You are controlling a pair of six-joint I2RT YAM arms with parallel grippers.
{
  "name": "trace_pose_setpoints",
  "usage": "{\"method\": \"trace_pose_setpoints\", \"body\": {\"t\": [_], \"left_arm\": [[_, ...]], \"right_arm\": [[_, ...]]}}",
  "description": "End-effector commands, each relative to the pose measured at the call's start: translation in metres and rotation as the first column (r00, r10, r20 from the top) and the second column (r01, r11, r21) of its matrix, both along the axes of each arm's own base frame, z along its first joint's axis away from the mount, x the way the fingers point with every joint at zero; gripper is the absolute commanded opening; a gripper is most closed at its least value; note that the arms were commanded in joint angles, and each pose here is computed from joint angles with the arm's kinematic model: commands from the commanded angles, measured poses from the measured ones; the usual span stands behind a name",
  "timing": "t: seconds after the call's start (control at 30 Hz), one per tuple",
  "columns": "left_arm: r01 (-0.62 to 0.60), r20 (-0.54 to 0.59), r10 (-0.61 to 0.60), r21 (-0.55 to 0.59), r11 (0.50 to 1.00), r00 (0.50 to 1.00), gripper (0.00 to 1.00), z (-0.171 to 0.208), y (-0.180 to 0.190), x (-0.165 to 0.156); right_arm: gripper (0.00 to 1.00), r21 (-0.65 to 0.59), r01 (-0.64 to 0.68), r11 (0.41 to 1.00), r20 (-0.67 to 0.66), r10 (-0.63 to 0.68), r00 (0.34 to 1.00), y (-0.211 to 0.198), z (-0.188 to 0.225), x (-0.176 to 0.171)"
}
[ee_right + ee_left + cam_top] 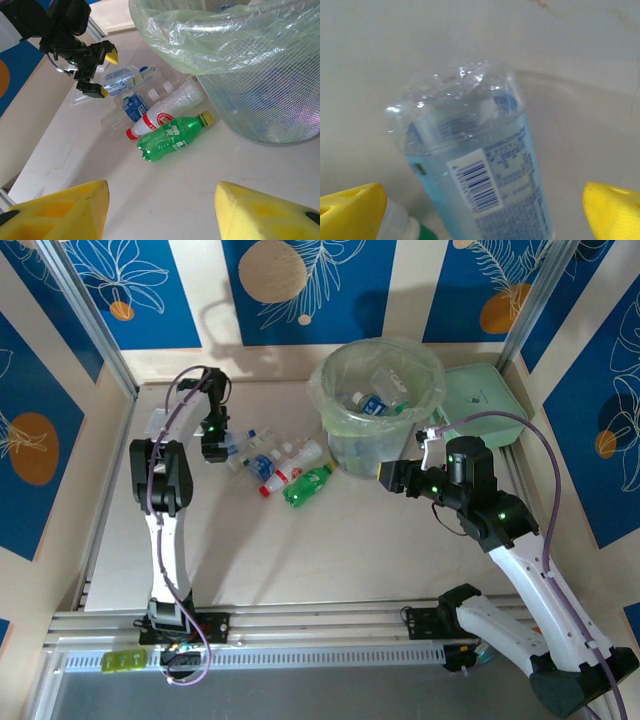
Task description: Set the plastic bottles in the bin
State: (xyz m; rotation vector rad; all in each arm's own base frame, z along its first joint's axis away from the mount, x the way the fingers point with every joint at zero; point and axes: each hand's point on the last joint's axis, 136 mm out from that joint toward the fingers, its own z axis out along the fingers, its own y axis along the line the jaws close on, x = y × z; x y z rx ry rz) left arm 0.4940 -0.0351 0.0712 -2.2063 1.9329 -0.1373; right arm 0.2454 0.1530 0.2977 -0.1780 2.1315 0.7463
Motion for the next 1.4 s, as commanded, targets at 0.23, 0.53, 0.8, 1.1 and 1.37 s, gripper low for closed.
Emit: {"method": "trace_pose_setpoints", "body": {"t": [0.23,0.53,0.8,1.1,1.37], "left_arm": [[-0.018,-0.066,0.017,-0.024,1.0,0.998,0.74,-0.04,0.006,0.012],[0.079,0.037,-0.079,0.017,0.997,0.996,0.54,0.004,0.013,0.028],[0.246,0.181,-0.257,0.08,0.966,0.949,0.49,0.1,0.017,0.024],[0.551,0.399,-0.623,0.292,0.782,0.673,0.42,0.224,-0.039,-0.014],[0.622,0.34,-0.917,0.769,0.144,-0.209,0.42,0.332,-0.185,-0.101]], "right_arm": [[0.58,-0.025,-0.008,1.0,0.007,0.009,1.0,0.002,-0.002,0.001],[0.57,-0.025,-0.022,0.999,-0.007,0.022,1.0,0.01,0.003,0.0],[0.57,-0.046,-0.028,0.999,0.032,0.03,0.999,0.015,0.025,-0.013],[0.57,-0.009,-0.035,0.999,0.076,0.036,0.996,0.015,0.049,-0.021],[0.58,0.064,-0.057,0.996,0.094,0.051,0.994,0.021,0.071,-0.017]]}}
